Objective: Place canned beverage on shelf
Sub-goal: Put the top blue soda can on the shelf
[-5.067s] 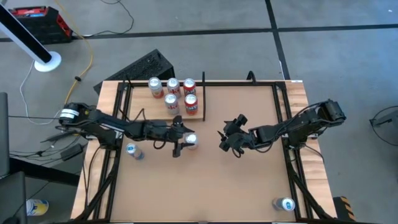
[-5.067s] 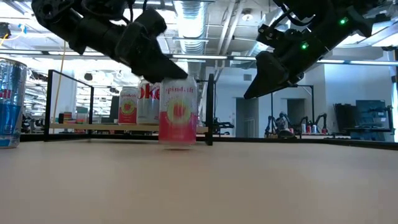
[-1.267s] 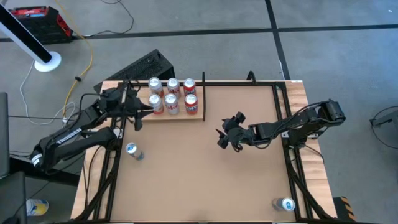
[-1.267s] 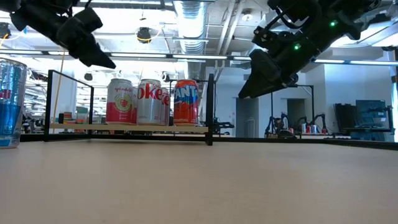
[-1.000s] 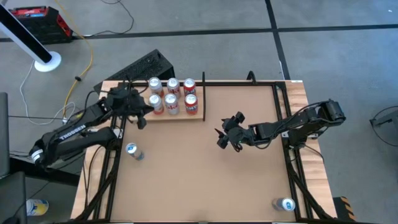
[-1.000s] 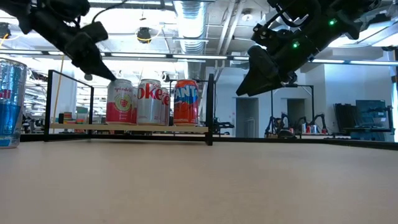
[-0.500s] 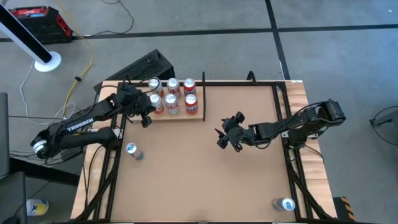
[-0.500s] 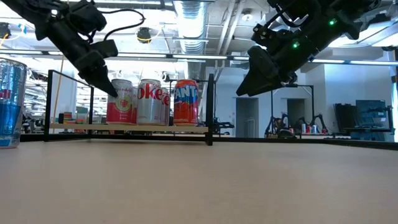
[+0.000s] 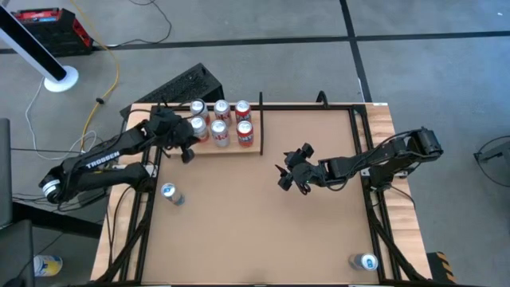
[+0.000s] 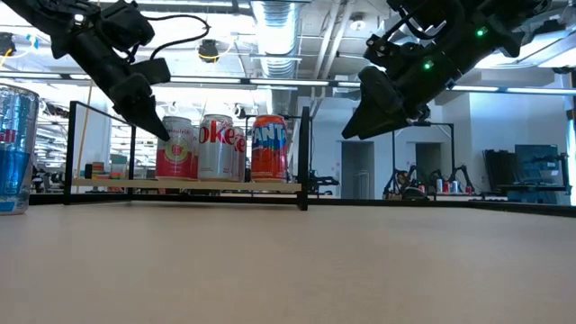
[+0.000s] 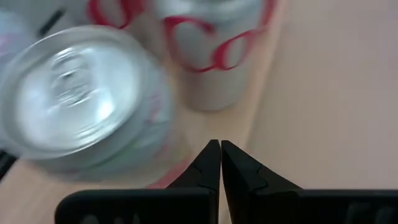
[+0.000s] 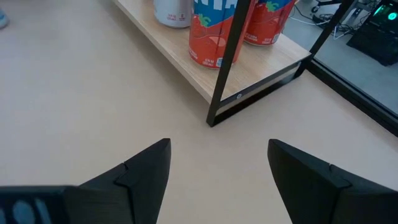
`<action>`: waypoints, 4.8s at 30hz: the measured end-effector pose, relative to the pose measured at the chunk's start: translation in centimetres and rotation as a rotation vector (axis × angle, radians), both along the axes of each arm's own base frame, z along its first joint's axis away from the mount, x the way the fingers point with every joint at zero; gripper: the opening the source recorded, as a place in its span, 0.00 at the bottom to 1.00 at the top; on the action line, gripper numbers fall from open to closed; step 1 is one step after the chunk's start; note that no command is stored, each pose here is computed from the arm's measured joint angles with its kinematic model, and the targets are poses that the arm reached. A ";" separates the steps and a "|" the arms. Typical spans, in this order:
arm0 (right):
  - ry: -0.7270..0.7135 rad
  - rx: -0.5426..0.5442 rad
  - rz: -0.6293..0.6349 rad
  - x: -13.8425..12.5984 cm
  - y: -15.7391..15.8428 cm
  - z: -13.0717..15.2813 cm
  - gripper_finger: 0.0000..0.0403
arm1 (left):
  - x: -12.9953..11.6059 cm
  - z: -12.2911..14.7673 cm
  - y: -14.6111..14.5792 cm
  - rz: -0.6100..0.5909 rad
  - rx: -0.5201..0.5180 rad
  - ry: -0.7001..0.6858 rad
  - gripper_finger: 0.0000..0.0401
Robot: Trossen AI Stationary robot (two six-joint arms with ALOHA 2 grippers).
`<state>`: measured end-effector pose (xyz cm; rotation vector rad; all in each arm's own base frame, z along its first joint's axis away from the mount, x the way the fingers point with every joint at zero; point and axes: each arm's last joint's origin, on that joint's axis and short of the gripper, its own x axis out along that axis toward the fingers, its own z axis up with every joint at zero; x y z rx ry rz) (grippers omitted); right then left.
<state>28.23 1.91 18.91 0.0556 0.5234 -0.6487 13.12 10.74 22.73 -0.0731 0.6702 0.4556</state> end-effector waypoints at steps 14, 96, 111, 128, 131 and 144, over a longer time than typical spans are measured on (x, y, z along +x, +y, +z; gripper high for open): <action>0.000 0.000 -0.003 0.0 -0.1 0.0 0.72 | 0.7 6.4 -5.2 -0.312 -0.098 -0.172 0.00; -0.007 0.001 -0.004 0.1 -0.1 0.0 0.72 | -3.0 3.1 -17.3 -0.418 -0.165 0.487 0.74; -0.007 0.001 -0.004 0.1 -0.1 0.0 0.72 | -3.0 3.1 -17.4 -0.462 -0.143 0.496 0.54; -0.009 0.001 -0.014 0.1 -0.4 0.0 0.72 | -2.6 9.9 -13.3 -0.303 0.068 0.400 0.54; -0.009 0.001 -0.026 0.1 -0.7 0.0 0.72 | -2.2 10.3 -11.9 -0.262 0.109 0.436 0.54; 0.005 -0.017 -0.067 0.1 -2.2 0.1 0.72 | -0.2 9.9 -4.4 -0.131 0.089 0.594 0.54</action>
